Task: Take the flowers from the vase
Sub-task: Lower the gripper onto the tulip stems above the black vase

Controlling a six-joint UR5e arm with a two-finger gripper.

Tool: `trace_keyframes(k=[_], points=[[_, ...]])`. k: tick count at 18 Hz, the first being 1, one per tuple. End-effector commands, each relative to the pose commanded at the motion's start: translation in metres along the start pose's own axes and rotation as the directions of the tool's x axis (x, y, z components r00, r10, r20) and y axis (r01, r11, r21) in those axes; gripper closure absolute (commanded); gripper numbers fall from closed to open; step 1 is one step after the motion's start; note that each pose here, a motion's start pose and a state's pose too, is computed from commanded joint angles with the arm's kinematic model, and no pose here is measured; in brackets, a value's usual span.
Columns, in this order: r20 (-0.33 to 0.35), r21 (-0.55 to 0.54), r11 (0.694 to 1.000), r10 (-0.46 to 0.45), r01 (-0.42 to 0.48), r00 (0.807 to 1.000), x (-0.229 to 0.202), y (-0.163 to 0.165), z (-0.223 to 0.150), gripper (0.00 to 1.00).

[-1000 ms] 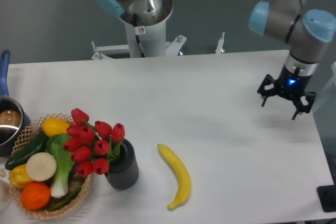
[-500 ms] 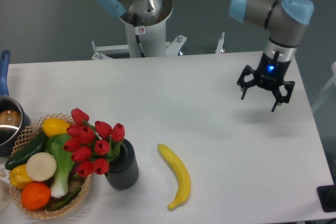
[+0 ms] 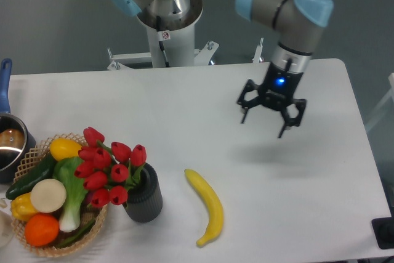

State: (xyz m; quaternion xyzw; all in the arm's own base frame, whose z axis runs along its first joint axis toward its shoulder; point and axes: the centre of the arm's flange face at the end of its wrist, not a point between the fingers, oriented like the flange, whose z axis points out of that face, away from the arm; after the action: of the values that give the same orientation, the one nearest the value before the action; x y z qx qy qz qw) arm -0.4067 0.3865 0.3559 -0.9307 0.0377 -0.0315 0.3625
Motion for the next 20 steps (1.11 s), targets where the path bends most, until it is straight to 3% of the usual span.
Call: trace_keyframes(k=[6,9,13,20], points=[[-0.122,0.026,0.992,0.127,-0.125,0.984,0.045,-0.054,0.058,0.00],[-0.158,0.109,0.982,0.171,-0.155,0.973,0.060,-0.077,0.068,0.00],[-0.173,0.167,0.971,0.200,-0.171,0.965,0.058,-0.091,0.075,0.00],[-0.209,0.182,0.958,0.257,-0.220,0.944,0.060,-0.111,0.124,0.00]])
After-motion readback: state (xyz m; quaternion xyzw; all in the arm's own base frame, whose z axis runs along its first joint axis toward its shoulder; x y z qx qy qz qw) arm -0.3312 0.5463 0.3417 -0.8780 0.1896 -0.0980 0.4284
